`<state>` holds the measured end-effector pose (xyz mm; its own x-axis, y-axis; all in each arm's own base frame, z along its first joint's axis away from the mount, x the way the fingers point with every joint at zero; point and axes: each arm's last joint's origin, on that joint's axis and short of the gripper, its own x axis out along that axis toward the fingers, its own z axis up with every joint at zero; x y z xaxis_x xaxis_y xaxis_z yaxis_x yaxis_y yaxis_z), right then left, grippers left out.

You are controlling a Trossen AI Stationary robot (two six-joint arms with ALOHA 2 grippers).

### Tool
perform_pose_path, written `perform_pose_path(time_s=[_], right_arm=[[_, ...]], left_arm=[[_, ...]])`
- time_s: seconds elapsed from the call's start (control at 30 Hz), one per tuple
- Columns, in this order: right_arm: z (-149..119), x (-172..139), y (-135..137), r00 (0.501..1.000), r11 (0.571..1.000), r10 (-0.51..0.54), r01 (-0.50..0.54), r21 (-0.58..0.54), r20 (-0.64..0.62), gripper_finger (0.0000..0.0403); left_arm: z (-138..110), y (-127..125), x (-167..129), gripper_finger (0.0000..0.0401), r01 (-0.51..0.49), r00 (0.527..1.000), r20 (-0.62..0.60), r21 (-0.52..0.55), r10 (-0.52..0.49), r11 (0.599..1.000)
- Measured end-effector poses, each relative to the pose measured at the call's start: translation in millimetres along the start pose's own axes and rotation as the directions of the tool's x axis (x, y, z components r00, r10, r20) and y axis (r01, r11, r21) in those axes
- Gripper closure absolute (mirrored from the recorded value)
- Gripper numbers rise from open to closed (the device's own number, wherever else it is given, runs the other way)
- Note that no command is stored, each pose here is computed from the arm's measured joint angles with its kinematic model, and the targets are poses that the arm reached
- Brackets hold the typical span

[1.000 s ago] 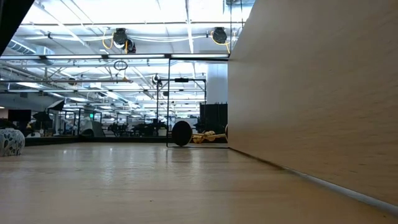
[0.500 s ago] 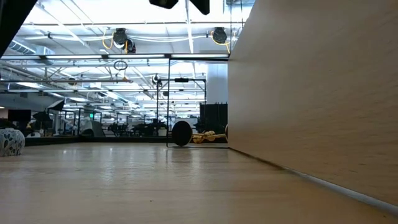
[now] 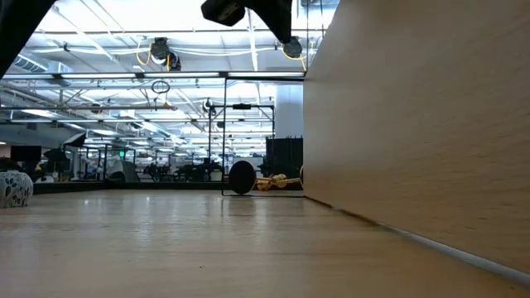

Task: Pick & Place candle stick holders
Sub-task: Prepare the shelf

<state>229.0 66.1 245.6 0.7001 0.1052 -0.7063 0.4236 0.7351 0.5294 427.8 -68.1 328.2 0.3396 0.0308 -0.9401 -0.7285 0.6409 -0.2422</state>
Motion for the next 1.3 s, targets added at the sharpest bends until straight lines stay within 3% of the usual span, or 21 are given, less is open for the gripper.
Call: perform_pose_path(time_s=[0.13,0.47,0.67,0.97,1.3], right_arm=[[-3.6,-6.3,-1.6,0.999,0.999,-0.037,0.037,-0.004,0.013,0.0399],[-5.1,-9.3,-2.1,0.999,0.999,-0.045,0.045,-0.005,0.013,0.0400],[-5.5,-10.4,-1.5,1.000,0.999,-0.026,0.026,-0.029,-0.005,0.0401],[-5.1,-22.1,-0.4,1.000,0.997,0.012,-0.011,-0.070,0.011,0.0401],[-2.2,-32.9,3.3,0.995,0.995,0.076,-0.073,-0.066,0.056,0.0401]], left_arm=[[0.4,-0.4,-0.7,0.0401,0.014,1.000,-0.008,0.000,-0.014,1.000],[12.9,-15.6,-3.0,0.0400,0.175,0.978,0.103,0.089,-0.184,0.981],[15.4,-15.6,-3.8,0.0399,0.226,0.971,0.050,0.149,-0.236,0.963],[14.2,-9.3,-42.8,0.0399,0.309,0.939,0.054,0.294,-0.339,0.904],[18.4,-6.7,-44.6,0.0392,0.435,0.899,-0.083,0.070,-0.430,0.897]])
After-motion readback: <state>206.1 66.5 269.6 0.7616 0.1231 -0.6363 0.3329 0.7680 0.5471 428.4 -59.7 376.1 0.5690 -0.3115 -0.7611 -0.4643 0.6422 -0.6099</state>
